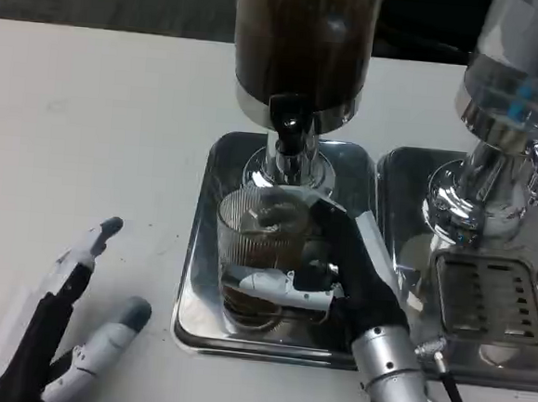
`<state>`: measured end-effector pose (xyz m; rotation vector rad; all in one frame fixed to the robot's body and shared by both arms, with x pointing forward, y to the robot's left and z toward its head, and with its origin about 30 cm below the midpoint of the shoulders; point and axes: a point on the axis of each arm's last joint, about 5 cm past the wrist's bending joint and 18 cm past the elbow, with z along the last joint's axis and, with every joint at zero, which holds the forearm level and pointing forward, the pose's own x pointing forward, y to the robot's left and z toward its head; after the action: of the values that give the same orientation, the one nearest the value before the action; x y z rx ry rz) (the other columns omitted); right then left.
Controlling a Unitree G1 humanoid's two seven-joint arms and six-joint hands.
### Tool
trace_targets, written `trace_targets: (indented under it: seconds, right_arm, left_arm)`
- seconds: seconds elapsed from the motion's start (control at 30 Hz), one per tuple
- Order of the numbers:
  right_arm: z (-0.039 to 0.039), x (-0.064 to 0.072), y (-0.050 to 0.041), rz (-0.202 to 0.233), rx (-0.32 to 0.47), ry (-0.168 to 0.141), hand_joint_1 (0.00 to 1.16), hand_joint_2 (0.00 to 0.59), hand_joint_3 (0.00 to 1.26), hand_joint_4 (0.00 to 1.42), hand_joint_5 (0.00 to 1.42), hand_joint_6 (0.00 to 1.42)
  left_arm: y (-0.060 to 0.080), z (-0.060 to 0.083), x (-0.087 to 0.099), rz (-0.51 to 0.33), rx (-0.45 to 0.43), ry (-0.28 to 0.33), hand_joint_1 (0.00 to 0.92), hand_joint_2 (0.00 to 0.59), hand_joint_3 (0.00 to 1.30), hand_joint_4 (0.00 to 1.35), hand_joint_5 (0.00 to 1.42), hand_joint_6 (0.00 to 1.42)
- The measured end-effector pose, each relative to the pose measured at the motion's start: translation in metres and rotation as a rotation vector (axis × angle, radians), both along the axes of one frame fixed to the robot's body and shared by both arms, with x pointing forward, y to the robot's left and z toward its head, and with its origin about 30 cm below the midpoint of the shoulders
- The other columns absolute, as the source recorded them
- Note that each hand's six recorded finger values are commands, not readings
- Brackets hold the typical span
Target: Grasp the cup under the faucet to collect the drink, then remove the cup.
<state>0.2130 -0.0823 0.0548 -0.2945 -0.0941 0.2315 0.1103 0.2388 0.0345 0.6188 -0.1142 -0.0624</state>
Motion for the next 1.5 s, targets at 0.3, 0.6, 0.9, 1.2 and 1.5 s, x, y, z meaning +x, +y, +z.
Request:
trace_targets:
  seconds: [0.3, 0.6, 0.9, 1.2, 1.5]
  right_arm:
    - [-0.001, -0.002, 0.0003, -0.015, -0.006, -0.011, 1.11, 0.148, 0.6, 0.64, 0.77, 1.09]
    - [-0.0028, -0.009, -0.0009, -0.072, -0.018, -0.038, 1.13, 0.126, 0.64, 0.68, 0.81, 1.16]
    - [0.0013, -0.016, -0.0029, -0.102, -0.04, -0.095, 1.13, 0.113, 0.66, 0.7, 0.81, 1.19]
    - [0.0052, -0.019, -0.0048, -0.11, -0.044, -0.125, 1.13, 0.113, 0.67, 0.72, 0.83, 1.21]
    - [0.0054, -0.025, -0.0131, -0.13, -0.05, -0.124, 1.12, 0.098, 0.69, 0.75, 0.84, 1.23]
  left_arm:
    - [0.0, 0.0, 0.0, -0.01, 0.0, 0.006, 0.0, 0.158, 0.07, 0.0, 0.07, 0.0]
    - [-0.001, -0.001, 0.001, -0.013, -0.001, 0.01, 0.0, 0.159, 0.07, 0.0, 0.08, 0.0]
    - [-0.002, -0.001, 0.005, -0.023, -0.02, 0.014, 0.0, 0.157, 0.08, 0.0, 0.08, 0.0]
    - [-0.003, -0.002, 0.005, -0.033, -0.021, 0.02, 0.0, 0.157, 0.08, 0.0, 0.08, 0.0]
    - [-0.005, -0.002, 0.007, -0.053, -0.023, 0.027, 0.0, 0.155, 0.08, 0.0, 0.08, 0.0]
